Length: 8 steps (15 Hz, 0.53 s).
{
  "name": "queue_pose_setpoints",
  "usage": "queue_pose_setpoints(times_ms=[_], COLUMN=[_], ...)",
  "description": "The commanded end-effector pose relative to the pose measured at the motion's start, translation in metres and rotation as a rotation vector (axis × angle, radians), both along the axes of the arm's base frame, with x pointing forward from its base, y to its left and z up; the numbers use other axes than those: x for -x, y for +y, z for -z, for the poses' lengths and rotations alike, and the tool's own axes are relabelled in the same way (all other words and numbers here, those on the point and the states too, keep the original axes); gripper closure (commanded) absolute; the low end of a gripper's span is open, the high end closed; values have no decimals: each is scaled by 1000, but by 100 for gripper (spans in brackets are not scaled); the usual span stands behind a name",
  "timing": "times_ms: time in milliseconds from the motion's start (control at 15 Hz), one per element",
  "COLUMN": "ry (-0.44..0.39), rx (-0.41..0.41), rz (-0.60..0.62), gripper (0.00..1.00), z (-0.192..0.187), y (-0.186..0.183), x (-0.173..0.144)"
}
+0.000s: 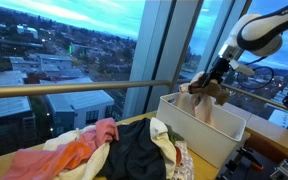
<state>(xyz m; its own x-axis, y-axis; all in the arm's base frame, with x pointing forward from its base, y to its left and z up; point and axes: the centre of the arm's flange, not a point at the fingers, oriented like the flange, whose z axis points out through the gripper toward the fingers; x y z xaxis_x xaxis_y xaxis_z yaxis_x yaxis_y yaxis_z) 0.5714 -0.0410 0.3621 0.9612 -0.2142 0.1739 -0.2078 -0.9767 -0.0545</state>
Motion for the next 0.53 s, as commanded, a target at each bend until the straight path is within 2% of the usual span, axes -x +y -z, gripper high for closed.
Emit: queue_pose_setpoints(times_ms=[0, 200, 467], ry=[-104, -178, -252], rx=[50, 113, 171], rz=[-77, -186, -327], gripper=[100, 100, 100], z=[-88, -148, -216], y=[48, 107, 206], x=[1, -1, 2])
